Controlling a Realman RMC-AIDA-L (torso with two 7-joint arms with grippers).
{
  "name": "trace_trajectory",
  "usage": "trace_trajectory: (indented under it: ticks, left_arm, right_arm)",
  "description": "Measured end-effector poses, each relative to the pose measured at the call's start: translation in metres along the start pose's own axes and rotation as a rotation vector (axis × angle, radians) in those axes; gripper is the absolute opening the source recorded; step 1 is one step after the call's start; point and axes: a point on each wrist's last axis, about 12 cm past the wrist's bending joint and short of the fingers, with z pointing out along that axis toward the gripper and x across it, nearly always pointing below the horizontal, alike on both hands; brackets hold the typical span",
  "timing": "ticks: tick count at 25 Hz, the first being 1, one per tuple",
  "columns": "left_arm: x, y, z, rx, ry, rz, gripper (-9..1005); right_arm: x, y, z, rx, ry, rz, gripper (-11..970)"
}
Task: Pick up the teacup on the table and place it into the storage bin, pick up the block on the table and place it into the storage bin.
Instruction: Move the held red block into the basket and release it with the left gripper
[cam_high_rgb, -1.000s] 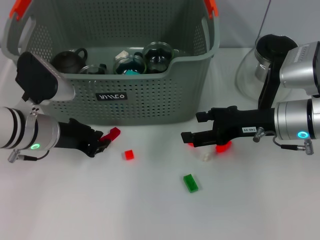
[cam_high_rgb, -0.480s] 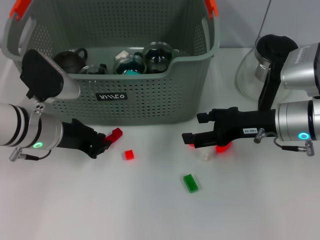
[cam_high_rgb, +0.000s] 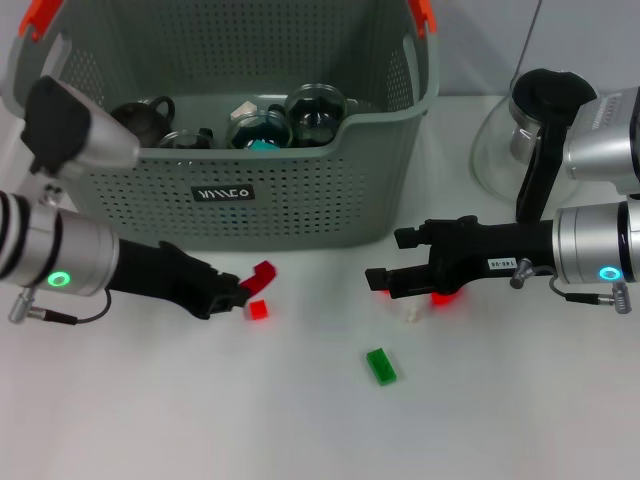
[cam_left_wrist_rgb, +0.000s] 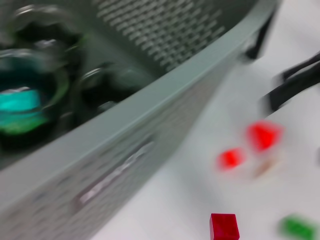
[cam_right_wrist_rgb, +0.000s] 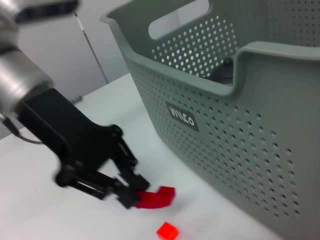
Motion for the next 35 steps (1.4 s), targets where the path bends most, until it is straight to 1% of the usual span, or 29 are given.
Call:
trace_trajectory:
  ticks: [3,4,6,8,9,11,12,13,14,17,20,23,27,30,33,35]
  left_arm:
    - [-0.010,-0.004,-0.019,0.125,-0.070,-0.041,176]
    - [-0.016,-0.006,-0.033,0.204,-0.127,-0.054,176]
    - [-0.022,-0.009,-0.048,0.282,-0.196,-0.050,176]
    - [-0.034,-0.007,-0.066,0.321,-0.302,-0.024,177]
    - [-0.037,-0.007,-0.069,0.322,-0.325,-0.016,177]
    - [-0.049,-0.002,-0.080,0.299,-0.411,0.013,177]
    - [-0.049,-0.002,-0.080,0.299,-0.411,0.013,177]
    - [-0.053,-0.001,-0.083,0.288,-0.438,0.023,177]
    - [-0.070,0.007,-0.089,0.217,-0.518,0.057,177]
    - [-0.087,0.014,-0.089,0.134,-0.564,0.083,177]
    - [-0.103,0.020,-0.086,0.052,-0.581,0.100,182]
    - [-0.116,0.027,-0.082,-0.032,-0.593,0.093,188]
    - [-0.123,0.040,-0.075,-0.110,-0.588,0.011,195]
    - [-0.121,0.047,-0.071,-0.135,-0.575,-0.031,201]
    - [-0.116,0.051,-0.073,-0.150,-0.580,-0.050,206]
    - [-0.113,0.050,-0.079,-0.144,-0.589,-0.048,343]
  right_arm:
    - [0.001,0.000,-0.001,-0.001,0.004,0.002,915]
    - [0.002,0.000,-0.002,-0.002,0.004,0.003,915]
    - [0.003,0.000,-0.003,-0.005,0.006,0.006,915]
    - [0.004,-0.001,-0.005,-0.006,0.008,0.010,915]
    - [0.005,-0.001,-0.006,-0.006,0.009,0.011,915]
    - [0.005,-0.001,-0.006,-0.008,0.011,0.010,915]
    - [0.005,-0.001,-0.007,-0.010,0.012,0.010,915]
    - [0.005,-0.001,-0.007,-0.012,0.013,0.009,915]
    - [0.006,-0.001,-0.007,-0.012,0.013,0.009,915]
    - [0.005,-0.001,-0.007,-0.013,0.013,0.008,915]
    - [0.005,-0.001,-0.007,-0.018,0.014,0.007,915]
    - [0.004,-0.001,-0.007,-0.019,0.015,0.005,915]
    - [0.001,-0.001,-0.006,-0.022,0.015,0.001,914]
    - [0.001,0.000,-0.006,-0.026,0.015,0.002,915]
    - [0.001,0.000,-0.007,-0.030,0.015,0.005,915]
    - [0.001,0.001,-0.007,-0.037,0.015,0.005,914]
